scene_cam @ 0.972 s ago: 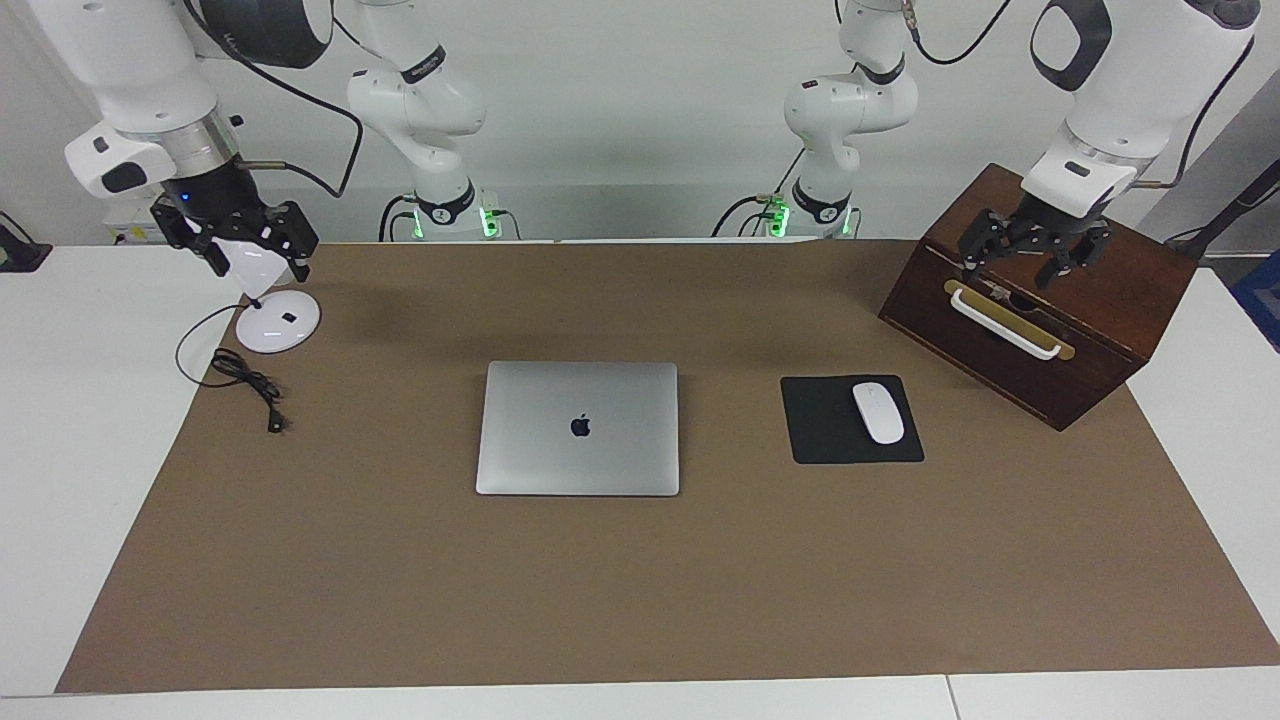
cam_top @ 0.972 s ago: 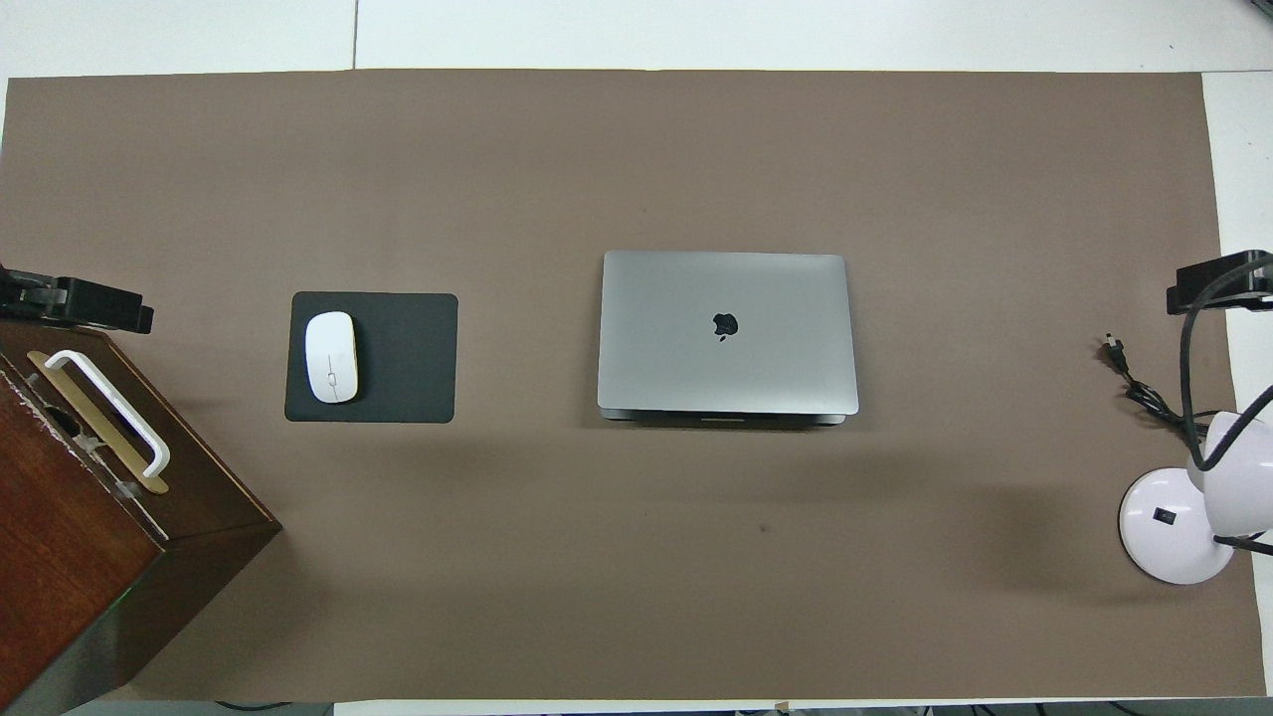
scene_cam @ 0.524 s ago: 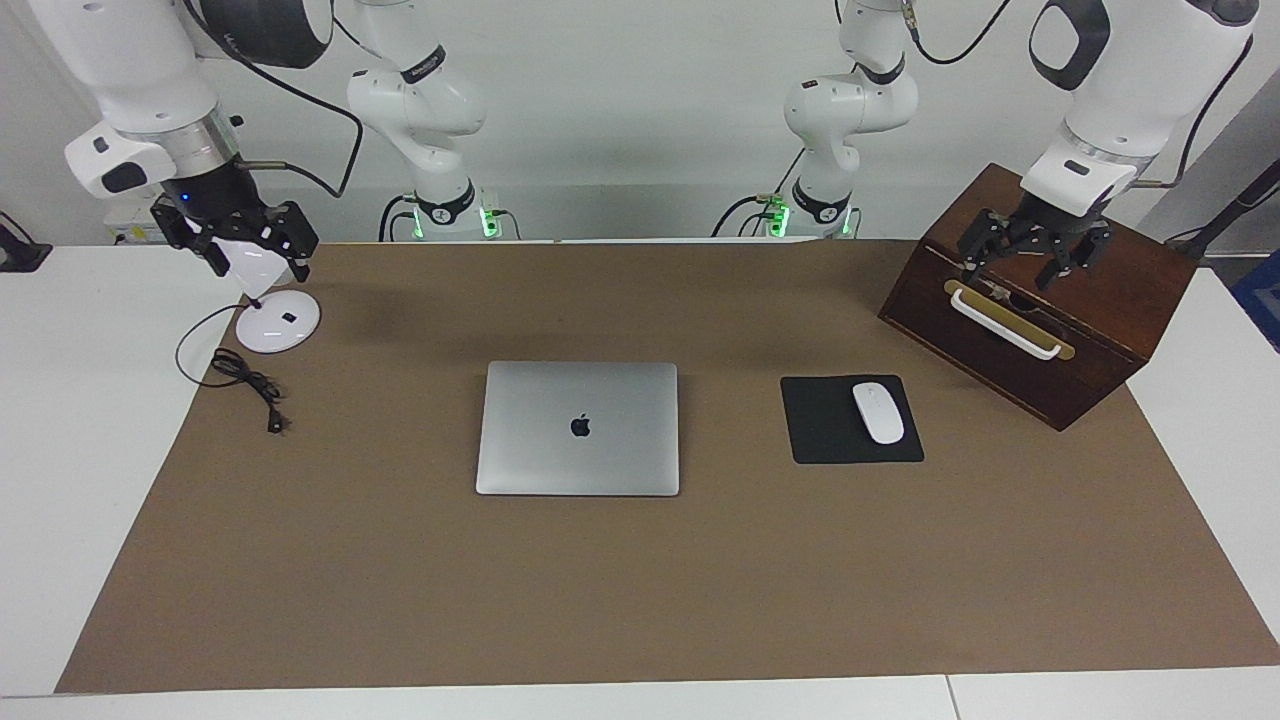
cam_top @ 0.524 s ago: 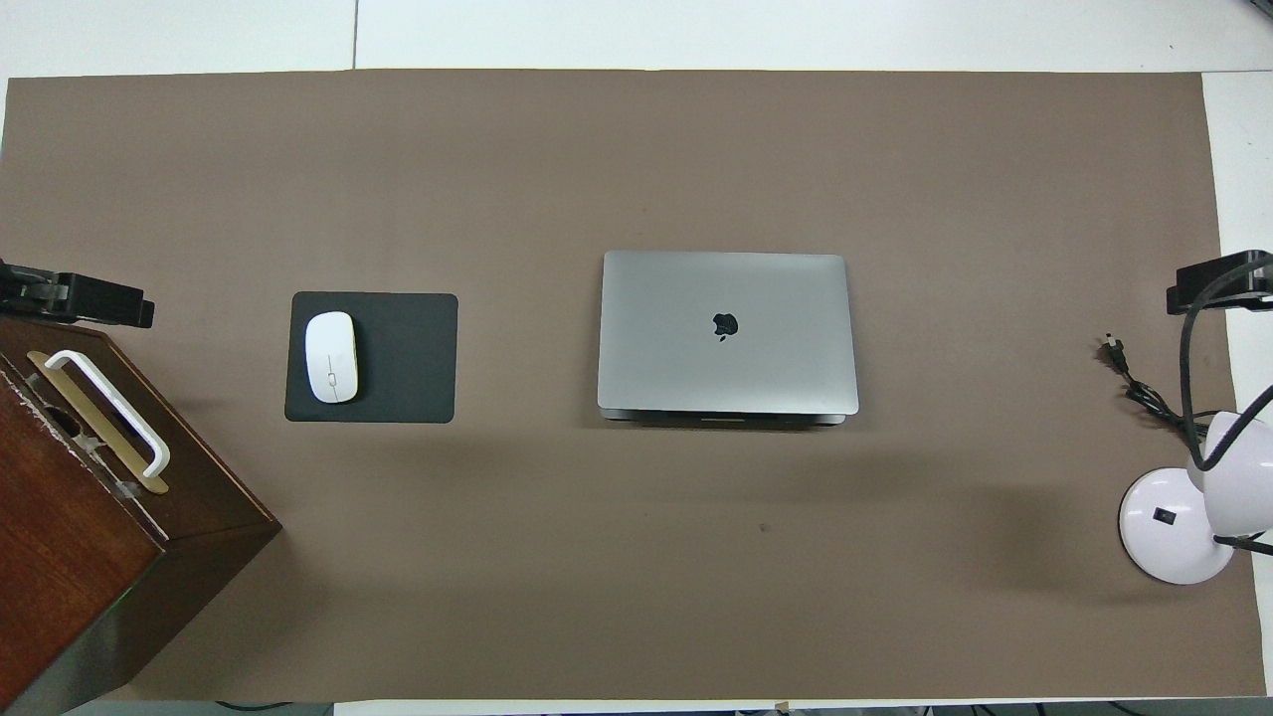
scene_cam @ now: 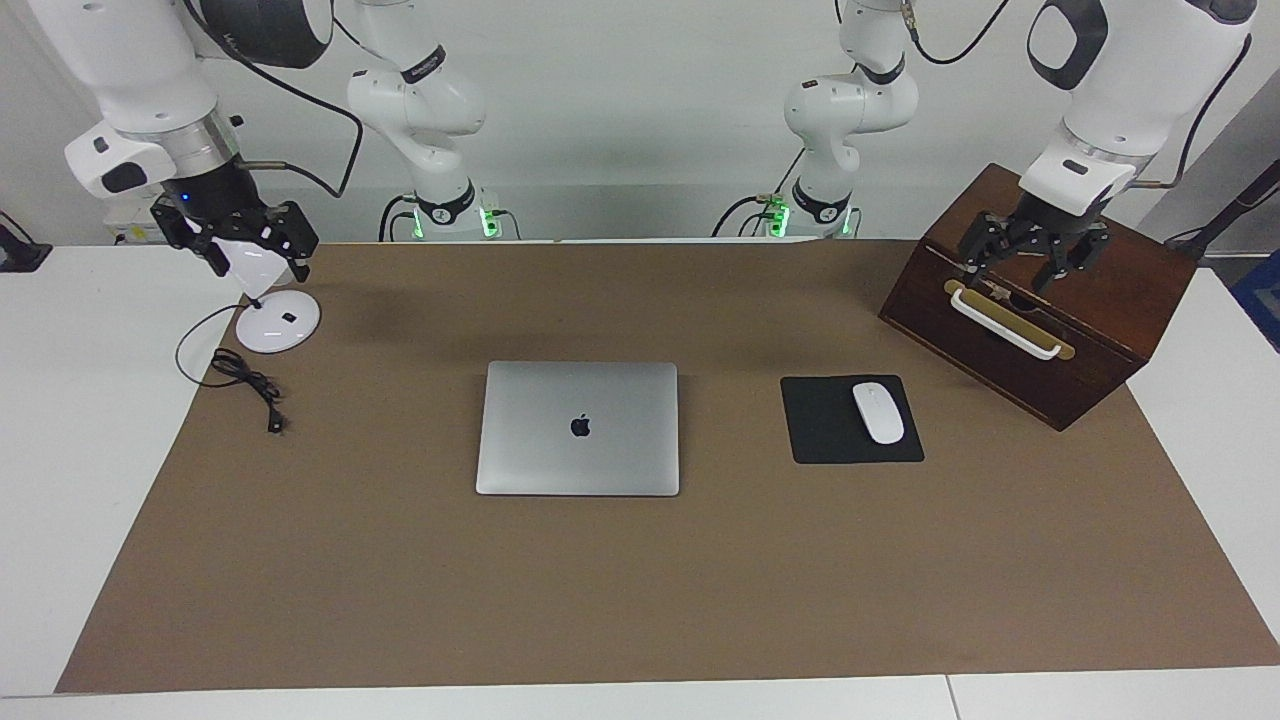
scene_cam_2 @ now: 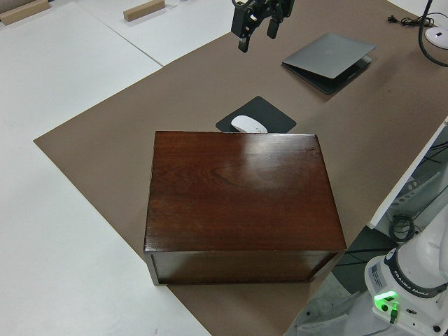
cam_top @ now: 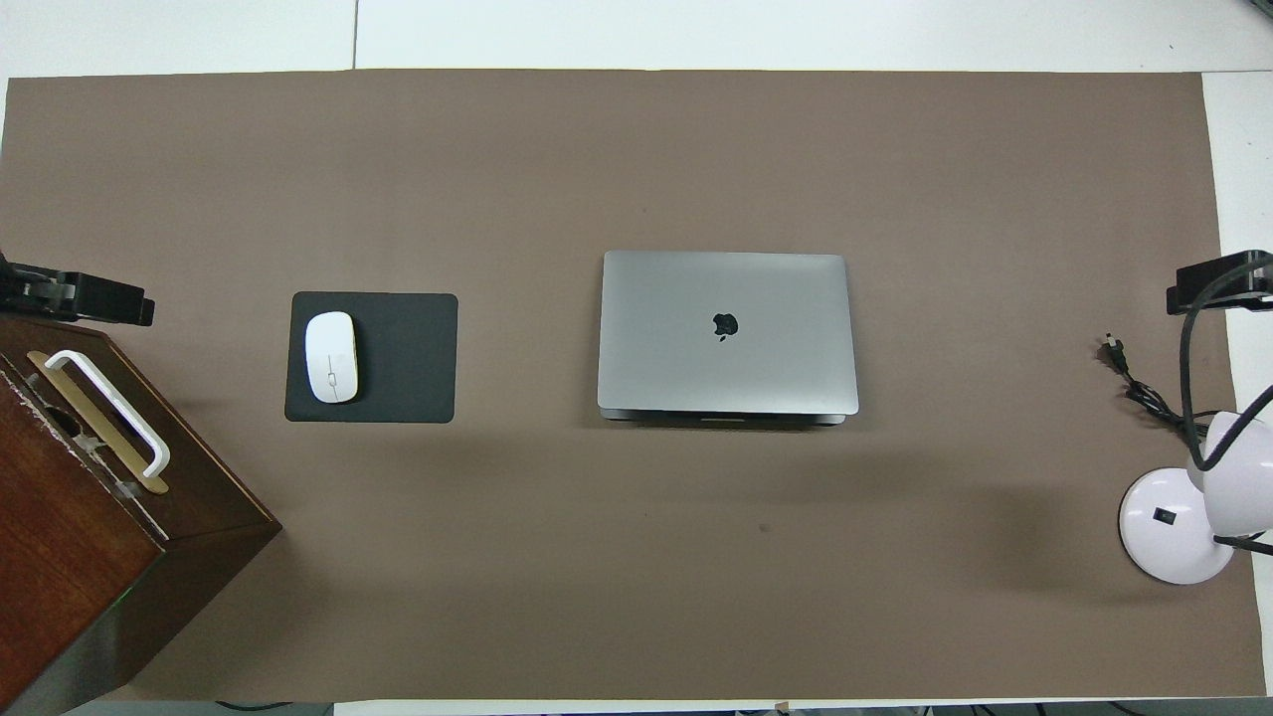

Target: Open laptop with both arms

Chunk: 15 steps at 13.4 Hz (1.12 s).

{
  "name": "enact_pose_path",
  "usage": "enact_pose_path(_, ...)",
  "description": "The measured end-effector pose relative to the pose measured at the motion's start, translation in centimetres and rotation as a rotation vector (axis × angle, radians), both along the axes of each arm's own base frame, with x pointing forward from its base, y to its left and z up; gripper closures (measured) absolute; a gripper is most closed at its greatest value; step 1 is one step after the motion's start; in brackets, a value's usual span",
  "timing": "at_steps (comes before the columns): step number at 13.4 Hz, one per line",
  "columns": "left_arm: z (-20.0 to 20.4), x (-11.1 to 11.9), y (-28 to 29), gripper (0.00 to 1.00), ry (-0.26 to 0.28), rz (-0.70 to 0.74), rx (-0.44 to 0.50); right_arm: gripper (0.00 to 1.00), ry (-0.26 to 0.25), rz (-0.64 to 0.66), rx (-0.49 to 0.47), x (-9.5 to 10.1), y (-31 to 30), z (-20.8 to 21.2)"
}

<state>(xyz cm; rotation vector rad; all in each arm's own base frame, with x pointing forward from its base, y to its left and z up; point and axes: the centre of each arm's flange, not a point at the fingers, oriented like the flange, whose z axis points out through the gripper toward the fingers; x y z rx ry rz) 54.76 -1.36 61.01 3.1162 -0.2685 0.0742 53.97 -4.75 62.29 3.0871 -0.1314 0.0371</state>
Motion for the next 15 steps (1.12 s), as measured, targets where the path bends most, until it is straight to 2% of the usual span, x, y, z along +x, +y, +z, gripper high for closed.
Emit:
enact_pose_path(1, 0.0, 0.0, 0.1, 0.17, 0.0, 0.001, 0.0, 0.0, 0.0, 0.0, 0.0, 0.0, 0.0, 0.0)
enact_pose_path(7, 0.2, 0.5, -0.1, 0.96, -0.047, -0.001, -0.001, 0.0, -0.004, 0.005, 0.011, 0.2, 0.4, -0.3)
enact_pose_path(11, -1.3, 0.3, -0.8, 0.99, -0.029, -0.03, -0.019, 0.0, -0.052, -0.004, 0.124, 1.0, 1.6, -4.0)
enact_pose_path(13, -2.3, -0.2, -1.6, 0.99, -0.054, -0.049, -0.041, 0.0, -0.071, -0.017, 0.16, 0.9, 1.9, -6.0)
enact_pose_path(15, -4.2, -1.5, -3.5, 0.99, -0.103, -0.079, -0.041, 0.0, -0.091, -0.04, 0.209, 0.2, 2.3, -7.7)
